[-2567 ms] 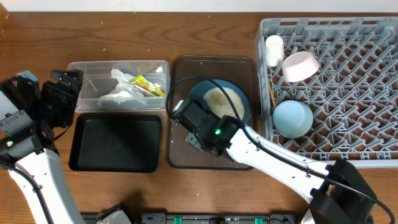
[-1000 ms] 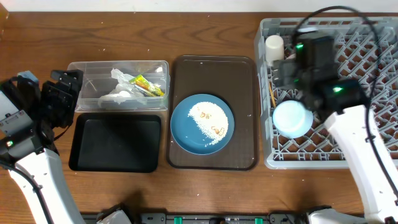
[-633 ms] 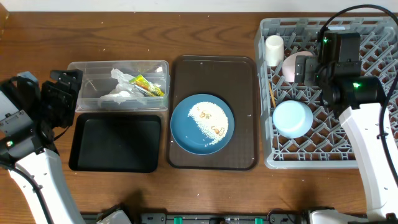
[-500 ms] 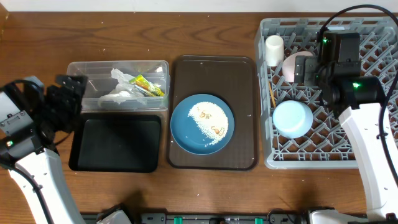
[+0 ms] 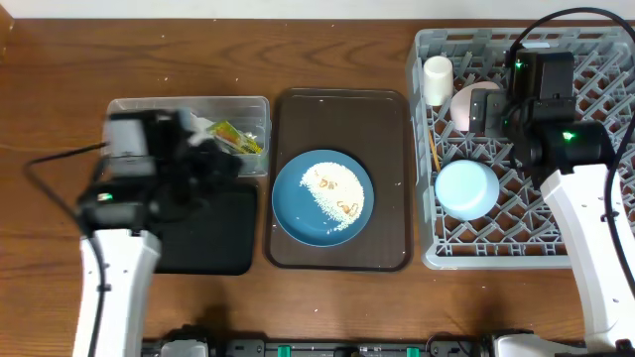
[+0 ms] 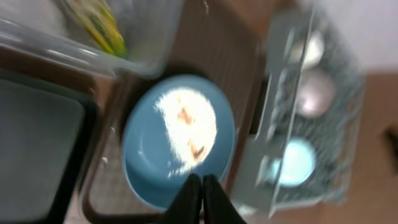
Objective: Sort waste into correct bins and load items into the dishwasher rack
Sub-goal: 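Move the left gripper right and grasp the blue plate's rim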
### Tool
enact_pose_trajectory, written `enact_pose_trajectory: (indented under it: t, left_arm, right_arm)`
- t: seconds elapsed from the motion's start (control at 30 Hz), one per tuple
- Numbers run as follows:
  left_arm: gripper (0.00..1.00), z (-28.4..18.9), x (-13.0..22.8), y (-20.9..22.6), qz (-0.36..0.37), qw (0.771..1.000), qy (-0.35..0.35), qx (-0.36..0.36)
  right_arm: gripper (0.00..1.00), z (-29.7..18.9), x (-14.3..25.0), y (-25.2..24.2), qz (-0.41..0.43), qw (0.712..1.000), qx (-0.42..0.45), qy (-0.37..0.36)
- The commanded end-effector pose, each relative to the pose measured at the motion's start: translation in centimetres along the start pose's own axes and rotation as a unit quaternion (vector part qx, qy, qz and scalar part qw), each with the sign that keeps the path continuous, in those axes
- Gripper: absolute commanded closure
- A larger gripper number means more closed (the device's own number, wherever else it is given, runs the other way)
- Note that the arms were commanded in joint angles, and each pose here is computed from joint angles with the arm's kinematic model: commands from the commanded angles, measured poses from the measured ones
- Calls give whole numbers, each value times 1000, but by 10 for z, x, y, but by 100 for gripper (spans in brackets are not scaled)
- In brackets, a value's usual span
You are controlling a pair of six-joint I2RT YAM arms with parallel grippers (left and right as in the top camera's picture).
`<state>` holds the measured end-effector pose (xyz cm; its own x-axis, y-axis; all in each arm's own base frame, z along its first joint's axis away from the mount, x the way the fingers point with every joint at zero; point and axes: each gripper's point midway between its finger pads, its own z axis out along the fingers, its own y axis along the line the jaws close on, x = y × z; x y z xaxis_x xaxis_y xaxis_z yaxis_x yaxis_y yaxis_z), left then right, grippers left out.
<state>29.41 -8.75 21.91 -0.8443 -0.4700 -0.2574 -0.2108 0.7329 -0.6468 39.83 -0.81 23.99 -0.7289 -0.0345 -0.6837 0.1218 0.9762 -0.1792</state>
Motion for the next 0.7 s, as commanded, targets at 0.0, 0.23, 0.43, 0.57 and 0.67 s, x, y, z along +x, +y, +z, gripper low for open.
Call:
enact_pose_trajectory:
  t: [0.0,0.23,0.43,0.57,0.67]
  left_arm:
    - [94,22,22,-12,70,995,-1,-67]
    - [76,65,104,-49,245,962,48,-109]
    - [60,100,153,-48,316,932,79,-157]
    - [49,131,173,-54,337,925,92,-151]
    - [49,146,172,-61,343,926,82,-138]
  right_arm:
    - [1,0,-2,-1,5,1000,2,-1]
    - [1,0,-2,-1,5,1000,2,-1]
    - [1,0,-2,-1,5,1000,2,-1]
    - [1,0,-2,-1,5,1000,2,-1]
    - [1,0,-2,-1,5,1000,2,-1]
